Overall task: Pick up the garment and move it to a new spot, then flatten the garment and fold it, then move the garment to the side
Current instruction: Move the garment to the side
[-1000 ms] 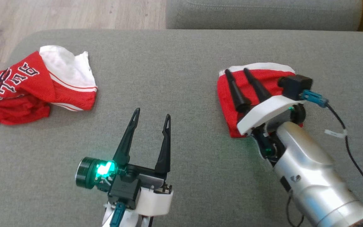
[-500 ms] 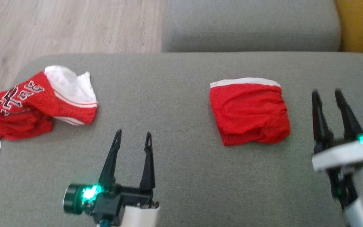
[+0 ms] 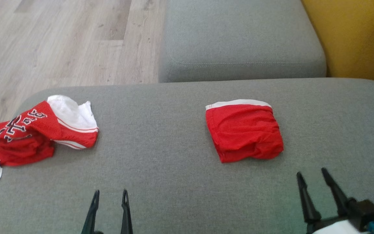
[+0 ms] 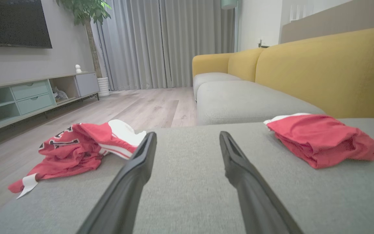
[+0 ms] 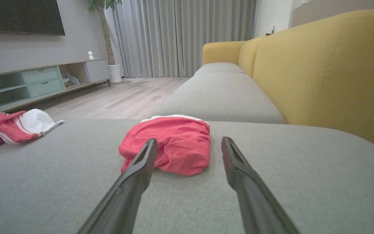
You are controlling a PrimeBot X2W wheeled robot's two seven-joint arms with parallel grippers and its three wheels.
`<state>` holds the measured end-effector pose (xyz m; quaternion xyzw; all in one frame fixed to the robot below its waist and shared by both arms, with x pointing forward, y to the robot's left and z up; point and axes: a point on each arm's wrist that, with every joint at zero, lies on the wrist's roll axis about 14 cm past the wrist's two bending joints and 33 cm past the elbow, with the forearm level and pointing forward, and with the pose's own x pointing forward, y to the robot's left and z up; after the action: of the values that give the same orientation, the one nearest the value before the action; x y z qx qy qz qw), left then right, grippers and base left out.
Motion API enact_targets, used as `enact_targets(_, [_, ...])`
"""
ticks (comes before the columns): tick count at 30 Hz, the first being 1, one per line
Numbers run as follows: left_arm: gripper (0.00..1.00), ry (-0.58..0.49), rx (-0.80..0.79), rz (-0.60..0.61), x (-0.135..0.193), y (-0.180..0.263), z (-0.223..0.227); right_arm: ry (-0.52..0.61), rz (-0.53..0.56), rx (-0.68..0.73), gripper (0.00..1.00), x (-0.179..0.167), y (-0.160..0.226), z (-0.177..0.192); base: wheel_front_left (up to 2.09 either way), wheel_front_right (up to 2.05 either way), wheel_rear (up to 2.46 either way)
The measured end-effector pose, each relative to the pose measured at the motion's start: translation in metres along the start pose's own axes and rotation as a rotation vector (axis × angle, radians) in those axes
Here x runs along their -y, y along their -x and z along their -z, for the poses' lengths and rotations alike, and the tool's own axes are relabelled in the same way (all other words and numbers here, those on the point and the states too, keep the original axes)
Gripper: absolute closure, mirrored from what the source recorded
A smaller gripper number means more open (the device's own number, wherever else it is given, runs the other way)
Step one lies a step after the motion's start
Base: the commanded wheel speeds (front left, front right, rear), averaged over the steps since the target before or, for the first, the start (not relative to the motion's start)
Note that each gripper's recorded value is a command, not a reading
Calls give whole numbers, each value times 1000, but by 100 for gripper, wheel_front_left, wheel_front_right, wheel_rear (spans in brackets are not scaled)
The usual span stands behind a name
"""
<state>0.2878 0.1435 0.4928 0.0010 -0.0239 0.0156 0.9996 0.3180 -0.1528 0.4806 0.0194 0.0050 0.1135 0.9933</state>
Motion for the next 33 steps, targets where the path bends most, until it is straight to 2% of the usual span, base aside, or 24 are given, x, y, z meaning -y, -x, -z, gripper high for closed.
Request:
enact_targets(8, [0,-11,-14,34,0,9,6,1,0,-21,0,-13,16,10,0,0,0])
enact_targets(33, [0,-21,-34,56,2,9,13,-17,15,-27,0,-14,19,14,0,0,0])
